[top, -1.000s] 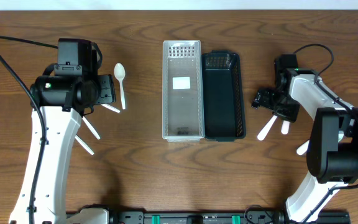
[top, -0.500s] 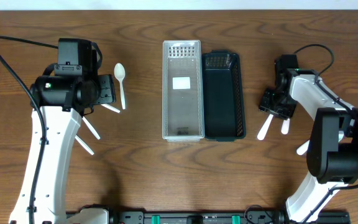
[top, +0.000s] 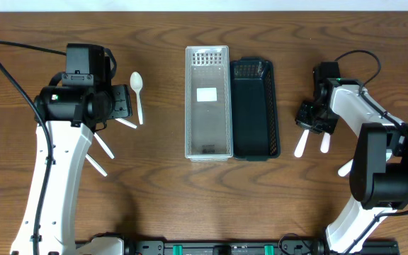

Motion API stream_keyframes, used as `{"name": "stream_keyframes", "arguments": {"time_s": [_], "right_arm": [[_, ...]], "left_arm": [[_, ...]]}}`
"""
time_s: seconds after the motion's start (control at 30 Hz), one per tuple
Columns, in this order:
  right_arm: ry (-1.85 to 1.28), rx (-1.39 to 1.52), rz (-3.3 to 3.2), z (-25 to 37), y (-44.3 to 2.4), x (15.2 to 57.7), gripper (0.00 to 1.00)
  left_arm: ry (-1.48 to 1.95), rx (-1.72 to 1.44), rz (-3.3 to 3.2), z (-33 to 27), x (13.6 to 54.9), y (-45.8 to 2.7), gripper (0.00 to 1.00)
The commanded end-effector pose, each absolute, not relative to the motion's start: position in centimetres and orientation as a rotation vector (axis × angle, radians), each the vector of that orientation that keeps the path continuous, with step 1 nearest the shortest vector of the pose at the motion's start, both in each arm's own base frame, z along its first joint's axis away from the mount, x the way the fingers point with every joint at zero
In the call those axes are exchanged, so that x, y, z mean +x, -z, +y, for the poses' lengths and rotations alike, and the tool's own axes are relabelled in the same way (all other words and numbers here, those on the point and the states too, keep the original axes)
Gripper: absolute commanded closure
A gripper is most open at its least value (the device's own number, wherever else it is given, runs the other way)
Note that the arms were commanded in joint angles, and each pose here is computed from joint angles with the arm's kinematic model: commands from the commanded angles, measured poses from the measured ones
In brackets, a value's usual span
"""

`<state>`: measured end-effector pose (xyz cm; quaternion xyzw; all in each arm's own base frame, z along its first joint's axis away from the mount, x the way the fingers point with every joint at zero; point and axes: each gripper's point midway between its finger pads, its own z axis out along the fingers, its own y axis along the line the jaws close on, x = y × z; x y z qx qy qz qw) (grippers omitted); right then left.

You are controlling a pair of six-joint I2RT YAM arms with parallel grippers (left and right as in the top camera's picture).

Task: Pack container
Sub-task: 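Grasp the white spoon on the right with the right gripper, then place the white spoon into the green caddy and release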

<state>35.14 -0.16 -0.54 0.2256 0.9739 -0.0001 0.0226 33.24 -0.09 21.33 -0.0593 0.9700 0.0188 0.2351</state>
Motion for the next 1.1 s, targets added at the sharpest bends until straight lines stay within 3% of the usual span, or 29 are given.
{"name": "stream_keyframes", "arguments": {"time_s": [0.0, 0.03, 0.33, 0.53, 0.67, 0.77, 0.9, 1.07], "right_arm": [[-0.028, 0.702, 3.088, 0.7, 2.3, 33.5, 0.94], [-0.028, 0.702, 3.087, 0.7, 2.3, 33.5, 0.99], [-0.053, 0.624, 3.029, 0.7, 0.3, 35.5, 0.99], [-0.110, 0.453, 2.865, 2.6, -9.2, 39.3, 0.99], [-0.173, 0.213, 2.689, 6.6, -17.2, 41.3, 0.99], [-0.224, 0.068, 2.606, 10.5, -20.6, 41.5, 0.99], [-0.242, -0.029, 2.614, 14.7, -19.6, 41.0, 0.99], [-0.175, 0.004, 2.760, 15.9, -13.4, 40.6, 0.99]], "left_arm": [[-0.061, -0.181, 2.638, 0.2, 33.4, -22.1, 0.35], [-0.061, -0.181, 2.638, 0.2, 33.4, -22.1, 0.35], [-0.061, -0.181, 2.638, 0.2, 33.4, -22.1, 0.35], [-0.061, -0.181, 2.638, 0.2, 33.4, -22.1, 0.35], [-0.061, -0.181, 2.637, 0.2, 33.4, -22.1, 0.35], [-0.061, -0.181, 2.637, 0.2, 33.4, -22.1, 0.35], [-0.061, -0.181, 2.638, 0.2, 33.4, -22.1, 0.35], [-0.062, -0.181, 2.642, 0.2, 33.3, -22.0, 0.35]]}}
